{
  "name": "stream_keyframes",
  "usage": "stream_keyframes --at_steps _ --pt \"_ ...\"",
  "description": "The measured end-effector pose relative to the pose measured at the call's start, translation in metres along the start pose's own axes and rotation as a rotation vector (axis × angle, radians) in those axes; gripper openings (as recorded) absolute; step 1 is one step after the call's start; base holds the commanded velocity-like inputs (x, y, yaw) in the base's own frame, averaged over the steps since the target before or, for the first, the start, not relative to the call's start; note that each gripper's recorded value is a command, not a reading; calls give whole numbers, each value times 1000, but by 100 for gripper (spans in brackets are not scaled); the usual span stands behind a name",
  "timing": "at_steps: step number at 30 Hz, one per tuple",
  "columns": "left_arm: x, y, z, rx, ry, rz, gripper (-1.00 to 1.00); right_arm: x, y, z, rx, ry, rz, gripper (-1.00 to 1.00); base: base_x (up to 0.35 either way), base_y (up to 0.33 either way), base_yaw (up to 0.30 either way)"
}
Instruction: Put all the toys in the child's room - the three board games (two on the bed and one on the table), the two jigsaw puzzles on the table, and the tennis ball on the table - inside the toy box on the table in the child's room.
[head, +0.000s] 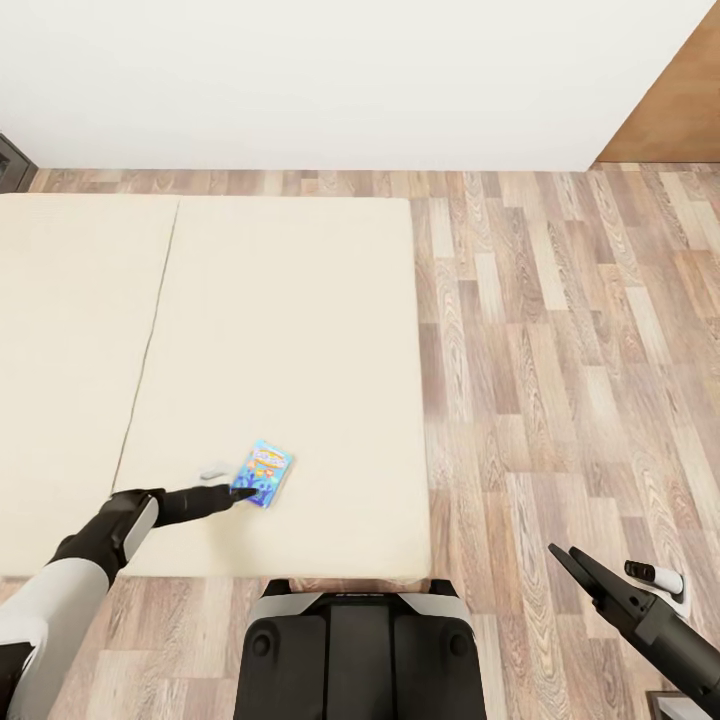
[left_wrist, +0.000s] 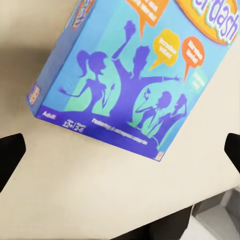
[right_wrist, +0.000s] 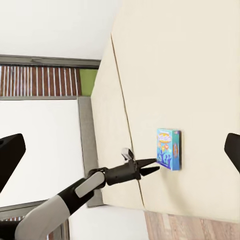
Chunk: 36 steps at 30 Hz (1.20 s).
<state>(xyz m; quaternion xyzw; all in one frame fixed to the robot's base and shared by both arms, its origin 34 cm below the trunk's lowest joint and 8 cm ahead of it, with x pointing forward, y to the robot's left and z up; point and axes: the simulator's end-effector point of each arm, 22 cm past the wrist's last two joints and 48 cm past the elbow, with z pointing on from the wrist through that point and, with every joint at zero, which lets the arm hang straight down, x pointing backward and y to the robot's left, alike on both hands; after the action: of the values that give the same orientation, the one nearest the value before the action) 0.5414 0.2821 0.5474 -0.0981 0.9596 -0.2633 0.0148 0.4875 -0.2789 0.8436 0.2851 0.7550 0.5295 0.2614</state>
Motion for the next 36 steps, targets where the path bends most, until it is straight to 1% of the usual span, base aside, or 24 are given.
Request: stream_keyframes --at_steps 4,8,23,27,32,36 --pt "-4 7 -6 -16 10 -13 100 0 0 0 0 0 0 100 0 0 0" --pt "-10 9 -8 -25 8 -15 100 0 0 0 0 0 0 100 0 0 0" --pt "-39 4 -10 -45 -23 2 100 0 0 0 1 0 1 100 0 0 0" --pt "-43 7 -9 -69 -27 9 100 0 0 0 1 0 0 100 0 0 0" --pt "-48 16 -7 -131 -39 20 100 0 0 0 0 0 1 100 0 0 0" --pt "-50 19 -7 -149 -44 23 100 0 0 0 0 0 1 100 0 0 0"
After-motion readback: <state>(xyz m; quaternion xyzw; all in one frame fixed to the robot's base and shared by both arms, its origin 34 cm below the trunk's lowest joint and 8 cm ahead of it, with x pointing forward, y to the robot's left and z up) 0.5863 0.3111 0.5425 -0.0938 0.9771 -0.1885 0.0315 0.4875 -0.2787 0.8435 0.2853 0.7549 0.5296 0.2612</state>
